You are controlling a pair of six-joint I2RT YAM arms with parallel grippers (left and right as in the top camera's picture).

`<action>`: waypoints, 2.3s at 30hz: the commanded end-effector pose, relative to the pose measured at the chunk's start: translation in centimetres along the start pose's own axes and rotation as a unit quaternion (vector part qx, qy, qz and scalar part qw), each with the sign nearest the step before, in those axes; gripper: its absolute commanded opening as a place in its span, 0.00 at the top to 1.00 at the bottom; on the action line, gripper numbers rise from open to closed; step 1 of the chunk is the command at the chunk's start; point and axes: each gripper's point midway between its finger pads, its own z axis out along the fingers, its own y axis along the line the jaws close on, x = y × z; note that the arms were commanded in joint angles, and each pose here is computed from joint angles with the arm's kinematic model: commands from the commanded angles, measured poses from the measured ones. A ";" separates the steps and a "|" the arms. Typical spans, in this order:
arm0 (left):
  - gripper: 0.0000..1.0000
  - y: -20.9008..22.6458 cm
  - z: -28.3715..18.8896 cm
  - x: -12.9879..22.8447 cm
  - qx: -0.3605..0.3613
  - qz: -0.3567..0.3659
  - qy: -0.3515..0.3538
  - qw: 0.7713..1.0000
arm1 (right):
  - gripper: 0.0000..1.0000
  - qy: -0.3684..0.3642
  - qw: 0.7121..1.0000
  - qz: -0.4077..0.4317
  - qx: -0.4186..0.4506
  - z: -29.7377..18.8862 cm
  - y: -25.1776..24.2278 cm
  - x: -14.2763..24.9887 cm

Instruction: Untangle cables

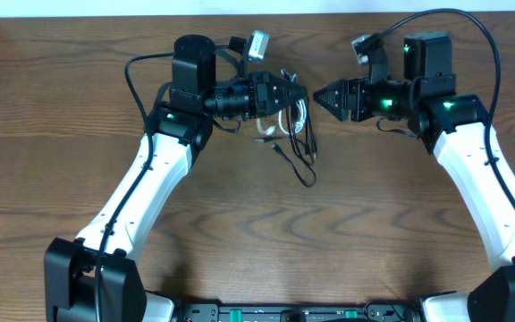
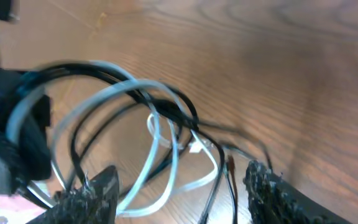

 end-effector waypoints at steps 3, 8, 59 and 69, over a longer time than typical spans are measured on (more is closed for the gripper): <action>0.93 -1.9 -0.3 0.1 0.029 -0.028 0.013 0.999 | 0.40 -0.009 0.999 0.001 -0.036 0.1 1.6 -0.7; 0.93 -2.6 -0.4 -0.5 0.040 -0.035 0.005 0.999 | 0.53 -0.001 0.998 0.058 -0.015 1.5 0.2 -0.4; 0.92 -4.5 -0.3 -4.0 0.082 -0.071 -0.053 0.993 | 0.99 0.082 0.972 0.194 0.107 5.0 -10.7 5.6; 0.93 -4.2 -4.0 0.0 0.131 0.061 0.074 0.987 | 0.99 0.031 0.950 0.260 0.169 -1.9 -17.8 4.7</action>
